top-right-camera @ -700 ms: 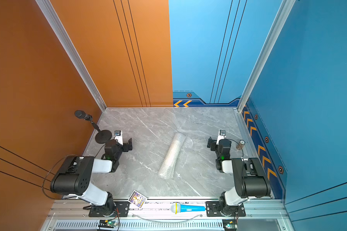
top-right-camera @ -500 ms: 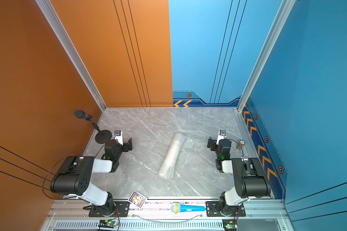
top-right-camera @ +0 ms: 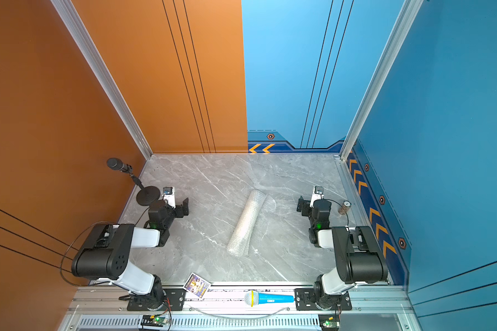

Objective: Unwrap the vase from the bubble wrap
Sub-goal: Unwrap the bubble wrap at the center of the board.

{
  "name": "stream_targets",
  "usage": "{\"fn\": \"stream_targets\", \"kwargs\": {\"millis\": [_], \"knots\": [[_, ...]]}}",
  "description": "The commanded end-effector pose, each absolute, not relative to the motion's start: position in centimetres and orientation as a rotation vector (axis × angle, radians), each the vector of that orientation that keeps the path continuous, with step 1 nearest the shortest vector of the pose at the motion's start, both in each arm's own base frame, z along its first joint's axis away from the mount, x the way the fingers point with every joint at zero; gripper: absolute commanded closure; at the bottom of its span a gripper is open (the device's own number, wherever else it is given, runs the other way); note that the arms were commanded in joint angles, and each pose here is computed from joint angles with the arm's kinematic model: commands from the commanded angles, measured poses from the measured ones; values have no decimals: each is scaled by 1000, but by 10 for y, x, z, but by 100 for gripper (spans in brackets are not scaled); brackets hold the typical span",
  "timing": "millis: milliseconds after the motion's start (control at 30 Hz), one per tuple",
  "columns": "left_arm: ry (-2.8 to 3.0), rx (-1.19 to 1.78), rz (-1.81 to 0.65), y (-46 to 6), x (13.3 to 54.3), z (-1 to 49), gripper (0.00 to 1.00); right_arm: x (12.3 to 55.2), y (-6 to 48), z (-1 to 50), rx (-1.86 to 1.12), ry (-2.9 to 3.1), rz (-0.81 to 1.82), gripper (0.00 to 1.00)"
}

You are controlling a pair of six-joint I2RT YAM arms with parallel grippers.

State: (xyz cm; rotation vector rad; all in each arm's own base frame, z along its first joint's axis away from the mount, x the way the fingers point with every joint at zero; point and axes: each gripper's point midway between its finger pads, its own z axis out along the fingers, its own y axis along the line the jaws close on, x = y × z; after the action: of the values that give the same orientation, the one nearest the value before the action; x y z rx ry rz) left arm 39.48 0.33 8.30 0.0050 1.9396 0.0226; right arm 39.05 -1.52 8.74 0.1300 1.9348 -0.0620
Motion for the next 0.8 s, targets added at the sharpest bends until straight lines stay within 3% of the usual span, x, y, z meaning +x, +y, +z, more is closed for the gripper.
{"fn": "stream_targets", "kwargs": {"millis": [0,33,100,167,400,567,767], "knots": [[1926,-5,15,4,398,92,12,394,-16,91,125,1934,-64,1],[1933,-15,23,6,398,96,12,395,-21,92,158,1931,-71,2],[1957,-34,36,10,398,107,24,393,-27,98,194,1922,-75,5],[1965,-62,67,14,396,127,30,392,-30,106,212,1933,-85,8],[1971,-134,55,9,378,232,36,375,-31,178,284,2068,-57,10],[2083,-3,-66,-48,352,269,38,339,13,204,287,2224,181,16],[2275,295,-192,-143,321,251,46,287,72,189,165,2424,367,22]]}}
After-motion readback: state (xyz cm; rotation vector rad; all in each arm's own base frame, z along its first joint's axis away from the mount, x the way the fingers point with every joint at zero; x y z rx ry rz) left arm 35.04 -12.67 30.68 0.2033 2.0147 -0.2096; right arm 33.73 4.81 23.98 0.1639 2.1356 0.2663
